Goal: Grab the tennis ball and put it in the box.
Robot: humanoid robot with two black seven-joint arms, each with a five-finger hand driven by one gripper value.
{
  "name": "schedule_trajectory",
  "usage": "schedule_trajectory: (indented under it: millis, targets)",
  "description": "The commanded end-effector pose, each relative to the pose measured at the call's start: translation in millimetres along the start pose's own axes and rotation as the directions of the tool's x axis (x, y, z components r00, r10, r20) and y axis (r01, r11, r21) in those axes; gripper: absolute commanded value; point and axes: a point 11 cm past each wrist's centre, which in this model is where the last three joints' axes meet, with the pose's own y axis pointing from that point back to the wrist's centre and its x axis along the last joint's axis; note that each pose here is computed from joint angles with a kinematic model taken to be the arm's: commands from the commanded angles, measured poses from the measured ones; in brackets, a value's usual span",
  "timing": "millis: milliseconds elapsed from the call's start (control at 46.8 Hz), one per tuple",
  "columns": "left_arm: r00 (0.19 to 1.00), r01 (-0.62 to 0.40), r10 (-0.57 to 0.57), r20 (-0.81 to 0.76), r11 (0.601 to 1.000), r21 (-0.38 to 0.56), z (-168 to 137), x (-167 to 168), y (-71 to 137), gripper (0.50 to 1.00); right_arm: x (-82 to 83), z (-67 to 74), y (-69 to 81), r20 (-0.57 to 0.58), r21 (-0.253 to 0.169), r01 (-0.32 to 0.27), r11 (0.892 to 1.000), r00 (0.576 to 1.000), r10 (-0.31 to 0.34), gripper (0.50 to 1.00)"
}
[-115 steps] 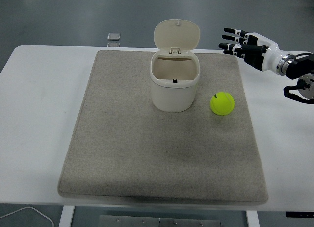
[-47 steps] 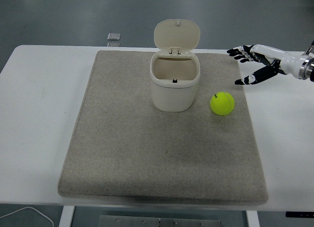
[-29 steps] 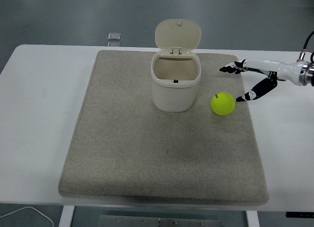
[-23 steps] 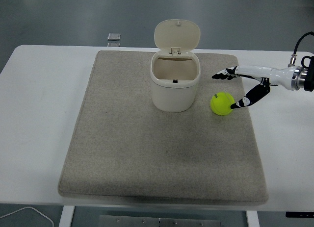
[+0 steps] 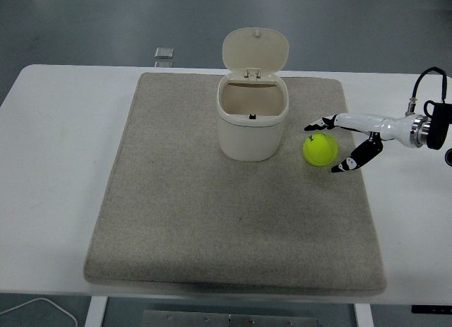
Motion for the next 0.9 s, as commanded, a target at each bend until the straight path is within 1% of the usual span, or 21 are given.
schedule_trajectory:
  millis: [0, 107, 385, 470, 620, 769, 791, 833, 876]
  targets:
    - [1.000, 0.001, -0.001, 0.000, 1.000, 0.000, 0.2, -0.2, 0.0, 0.992, -0.5, 0.8, 0.1, -0.001, -0.001, -0.004, 1.000, 1.000, 0.004, 0.924]
    - [1.000, 0.000, 0.000, 0.000, 1.000, 0.000, 0.2, 0.0, 0.0, 0.992, 2.8, -0.2, 0.1, -0.006, 0.000, -0.014, 1.000, 1.000, 0.014, 0.919]
    - [1.000, 0.002, -0.002, 0.001, 1.000, 0.000, 0.2, -0.2, 0.0, 0.992, -3.1, -8.8, -10.2, -0.002, 0.025, -0.004, 1.000, 1.000, 0.004, 0.911]
    - [1.000, 0.001, -0.001, 0.000, 1.000, 0.000, 0.2, -0.2, 0.0, 0.992, -5.0, -7.9, -10.2, -0.002, 0.024, -0.003, 1.000, 1.000, 0.003, 0.909]
    - [1.000, 0.000, 0.000, 0.000, 1.000, 0.000, 0.2, 0.0, 0.0, 0.992, -3.8, -4.4, -9.1, -0.007, 0.013, -0.012, 1.000, 1.000, 0.012, 0.901]
    - [1.000, 0.000, 0.000, 0.000, 1.000, 0.000, 0.2, 0.0, 0.0, 0.992, -2.0, -2.6, -9.5, -0.011, 0.006, -0.016, 1.000, 1.000, 0.016, 0.854]
    - [1.000, 0.000, 0.000, 0.000, 1.000, 0.000, 0.2, 0.0, 0.0, 0.992, -2.2, -3.1, -10.0, -0.011, 0.008, -0.016, 1.000, 1.000, 0.016, 0.836]
    - [1.000, 0.001, -0.001, 0.000, 1.000, 0.000, 0.2, -0.2, 0.0, 0.992, -2.8, -2.5, -10.6, -0.012, 0.006, -0.015, 1.000, 1.000, 0.015, 0.827]
    - [1.000, 0.001, -0.001, 0.000, 1.000, 0.000, 0.2, -0.2, 0.0, 0.992, -2.6, -3.4, -11.9, -0.018, 0.007, -0.012, 1.000, 1.000, 0.013, 0.803]
